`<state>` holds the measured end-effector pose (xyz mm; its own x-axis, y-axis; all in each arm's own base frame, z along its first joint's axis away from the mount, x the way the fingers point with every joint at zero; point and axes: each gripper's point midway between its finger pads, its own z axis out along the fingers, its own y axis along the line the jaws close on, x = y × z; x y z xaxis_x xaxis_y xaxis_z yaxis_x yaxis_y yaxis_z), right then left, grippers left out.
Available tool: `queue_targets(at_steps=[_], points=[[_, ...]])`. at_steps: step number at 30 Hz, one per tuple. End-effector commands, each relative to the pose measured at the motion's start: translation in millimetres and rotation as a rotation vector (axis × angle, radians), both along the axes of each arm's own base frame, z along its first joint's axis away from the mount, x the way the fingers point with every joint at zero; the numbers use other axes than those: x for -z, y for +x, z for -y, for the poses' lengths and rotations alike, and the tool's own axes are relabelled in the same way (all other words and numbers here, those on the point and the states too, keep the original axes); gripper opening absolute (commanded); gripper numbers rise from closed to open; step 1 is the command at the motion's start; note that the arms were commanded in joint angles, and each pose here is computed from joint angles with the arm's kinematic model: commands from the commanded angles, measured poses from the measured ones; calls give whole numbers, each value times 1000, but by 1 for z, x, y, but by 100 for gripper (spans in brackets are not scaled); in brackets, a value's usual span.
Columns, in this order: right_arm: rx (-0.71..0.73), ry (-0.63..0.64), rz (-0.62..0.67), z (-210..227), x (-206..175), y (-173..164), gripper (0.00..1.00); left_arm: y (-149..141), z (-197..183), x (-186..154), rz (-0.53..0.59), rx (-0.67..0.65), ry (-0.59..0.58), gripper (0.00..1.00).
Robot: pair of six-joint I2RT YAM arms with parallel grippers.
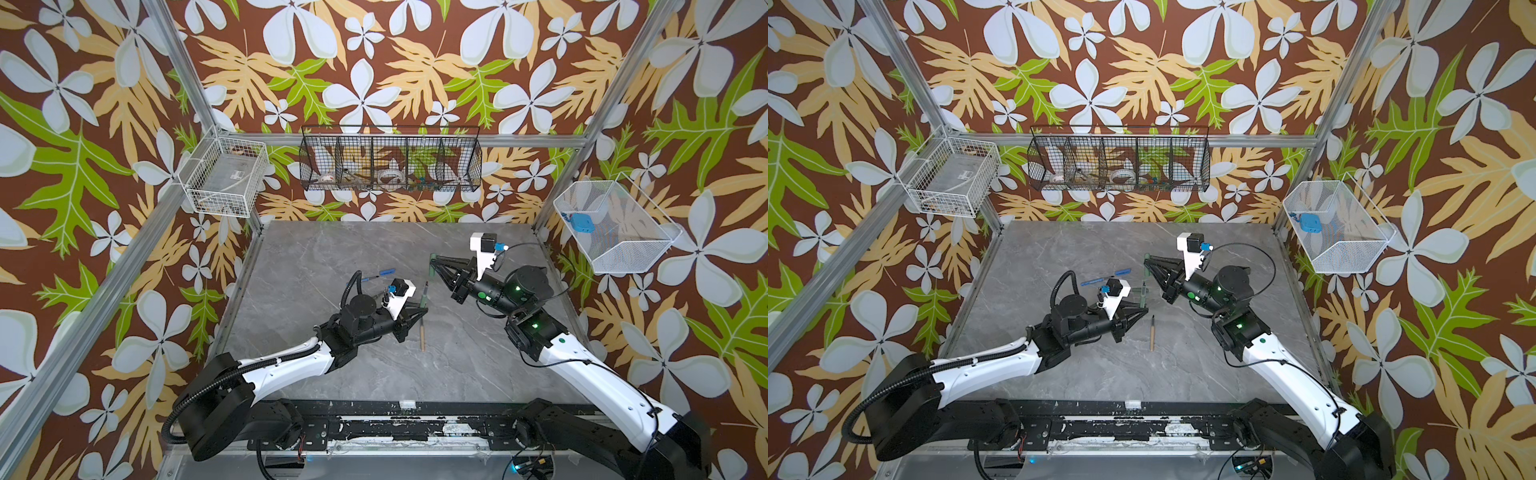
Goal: Insert pens into pen caps
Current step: Put on the pen cap to the pen.
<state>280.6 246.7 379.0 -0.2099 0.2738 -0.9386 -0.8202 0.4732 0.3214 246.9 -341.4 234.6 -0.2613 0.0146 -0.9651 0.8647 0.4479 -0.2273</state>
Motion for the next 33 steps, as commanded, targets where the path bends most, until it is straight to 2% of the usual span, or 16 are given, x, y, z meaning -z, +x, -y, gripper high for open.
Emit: queue_targets(at_steps=[1,21,33], points=[[7,7,33,-1,-4,1,10,-2,1,-10,22,15,-29,0],[10,-53,0,-5,19,-5,10,0,3,-5,8,10,-36,0],[49,-49,-6,0,28,-2,10,-6,4,-20,19,39,-73,0]])
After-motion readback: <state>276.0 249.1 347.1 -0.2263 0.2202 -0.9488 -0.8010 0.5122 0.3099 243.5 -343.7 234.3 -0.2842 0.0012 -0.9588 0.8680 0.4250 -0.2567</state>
